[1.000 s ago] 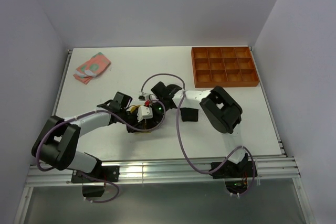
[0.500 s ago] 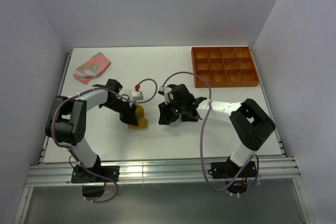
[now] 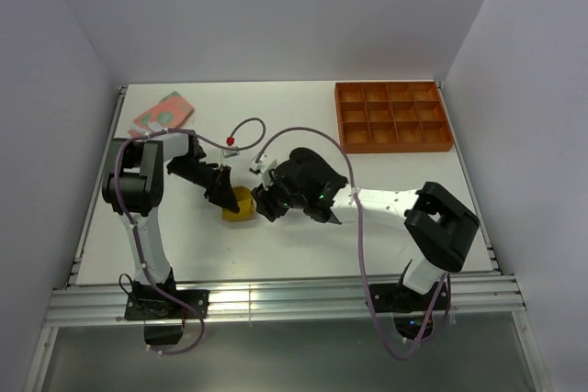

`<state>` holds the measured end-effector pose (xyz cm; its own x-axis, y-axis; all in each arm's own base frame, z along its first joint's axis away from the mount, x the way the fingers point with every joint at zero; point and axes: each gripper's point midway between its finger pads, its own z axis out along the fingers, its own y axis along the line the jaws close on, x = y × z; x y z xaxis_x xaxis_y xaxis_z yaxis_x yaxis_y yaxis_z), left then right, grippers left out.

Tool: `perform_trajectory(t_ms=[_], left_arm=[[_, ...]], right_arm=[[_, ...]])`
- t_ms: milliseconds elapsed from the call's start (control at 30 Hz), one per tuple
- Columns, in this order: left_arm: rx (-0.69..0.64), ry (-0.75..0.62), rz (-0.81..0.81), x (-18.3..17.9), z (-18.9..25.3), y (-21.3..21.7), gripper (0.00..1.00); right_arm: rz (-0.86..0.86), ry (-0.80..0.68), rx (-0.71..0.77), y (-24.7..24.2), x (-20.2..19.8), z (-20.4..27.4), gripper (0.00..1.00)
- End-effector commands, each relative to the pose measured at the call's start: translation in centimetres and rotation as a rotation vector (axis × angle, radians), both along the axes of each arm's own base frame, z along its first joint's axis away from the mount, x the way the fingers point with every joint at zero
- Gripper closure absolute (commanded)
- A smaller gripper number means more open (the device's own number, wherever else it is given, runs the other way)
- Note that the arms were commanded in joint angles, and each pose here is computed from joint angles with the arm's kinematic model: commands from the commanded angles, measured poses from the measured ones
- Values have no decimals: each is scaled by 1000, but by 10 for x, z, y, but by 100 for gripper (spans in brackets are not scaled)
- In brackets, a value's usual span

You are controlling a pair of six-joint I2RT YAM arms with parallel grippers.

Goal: Roll the socks
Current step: Roll the sock at the center of the board.

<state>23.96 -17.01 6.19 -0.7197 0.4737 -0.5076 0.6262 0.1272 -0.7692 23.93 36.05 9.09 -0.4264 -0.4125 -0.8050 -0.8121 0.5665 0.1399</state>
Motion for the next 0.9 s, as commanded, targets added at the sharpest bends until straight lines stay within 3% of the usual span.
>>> perform_trajectory(t_ms=[0,367,867], left_arm=[[-79,103,37,-4,16,-10,100],[-35,227,66,-11,-12,-8,100],[11,233,60,-9,-25,-6,100]], right_arm=[[-7,-138,37,28,19,19,43],[109,-186,-1,55,0,-4,39],[249,-171,-66,79,-24,-22,39]])
